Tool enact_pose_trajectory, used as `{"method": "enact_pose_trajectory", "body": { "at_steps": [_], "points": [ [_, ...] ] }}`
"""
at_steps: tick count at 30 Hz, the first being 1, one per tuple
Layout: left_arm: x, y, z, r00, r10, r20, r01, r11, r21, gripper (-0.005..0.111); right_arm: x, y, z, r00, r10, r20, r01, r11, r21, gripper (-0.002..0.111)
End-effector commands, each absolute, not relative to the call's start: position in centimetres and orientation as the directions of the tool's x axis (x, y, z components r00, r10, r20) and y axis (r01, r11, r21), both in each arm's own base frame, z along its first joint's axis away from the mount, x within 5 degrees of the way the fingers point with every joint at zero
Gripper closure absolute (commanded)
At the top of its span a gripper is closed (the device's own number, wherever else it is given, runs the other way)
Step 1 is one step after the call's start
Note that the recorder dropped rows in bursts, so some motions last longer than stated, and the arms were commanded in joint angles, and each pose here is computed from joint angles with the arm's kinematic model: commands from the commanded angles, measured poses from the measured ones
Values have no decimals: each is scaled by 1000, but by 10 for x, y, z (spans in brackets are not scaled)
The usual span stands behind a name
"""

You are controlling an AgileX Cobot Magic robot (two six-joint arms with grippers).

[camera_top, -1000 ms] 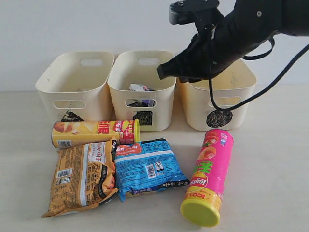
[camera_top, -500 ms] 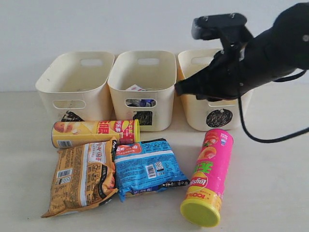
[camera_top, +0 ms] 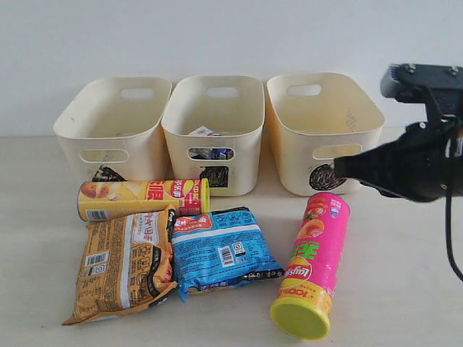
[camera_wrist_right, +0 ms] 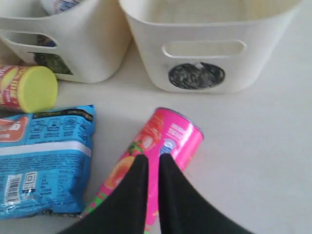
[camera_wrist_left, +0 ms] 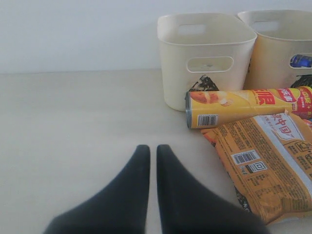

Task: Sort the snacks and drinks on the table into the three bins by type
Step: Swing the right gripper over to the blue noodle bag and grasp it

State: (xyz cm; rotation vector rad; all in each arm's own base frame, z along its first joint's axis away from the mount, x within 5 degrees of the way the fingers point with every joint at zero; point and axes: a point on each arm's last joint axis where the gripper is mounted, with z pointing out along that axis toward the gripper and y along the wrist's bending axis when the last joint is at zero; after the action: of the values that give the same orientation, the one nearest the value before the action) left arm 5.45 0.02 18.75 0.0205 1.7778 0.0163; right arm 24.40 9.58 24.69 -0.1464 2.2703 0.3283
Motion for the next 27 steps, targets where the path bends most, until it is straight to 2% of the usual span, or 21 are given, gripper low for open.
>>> {"method": "enact_pose_trajectory", "body": {
  "at_steps": [1, 5, 9, 12, 15, 20, 23, 27],
  "points": [
    [54, 0, 186, -207, 19, -978, 8, 1000, 18, 102, 233, 80, 246, -608, 130, -783, -137, 954, 266, 104],
    [54, 0, 186, -207, 19, -978, 8, 1000, 18, 102, 221, 78, 247, -595, 172, -785, -127, 944, 303, 104],
    [54, 0, 186, -207, 19, -978, 8, 1000, 18, 102, 213, 87, 248, -622, 123, -773, -174, 941, 289, 104],
    [54, 0, 186, -207, 19, -978, 8, 1000, 18, 102, 211, 101, 255, -666, 0, -746, -253, 941, 226, 104],
    [54, 0, 186, -207, 19, -978, 8, 1000, 18, 102, 213, 125, 271, -689, -165, -705, -391, 905, 171, 104],
    [54, 0, 186, -207, 19, -978, 8, 1000, 18, 102, 220, 177, 282, -709, -431, -558, -646, 713, 271, 104],
    [54, 0, 186, -207, 19, -978, 8, 1000, 18, 102, 235, 199, 273, -739, -467, -486, -657, 659, 365, 104],
    [54, 0, 186, -207, 19, -978, 8, 1000, 18, 102, 258, 213, 263, -741, -495, -453, -661, 659, 359, 104]
  ]
}}
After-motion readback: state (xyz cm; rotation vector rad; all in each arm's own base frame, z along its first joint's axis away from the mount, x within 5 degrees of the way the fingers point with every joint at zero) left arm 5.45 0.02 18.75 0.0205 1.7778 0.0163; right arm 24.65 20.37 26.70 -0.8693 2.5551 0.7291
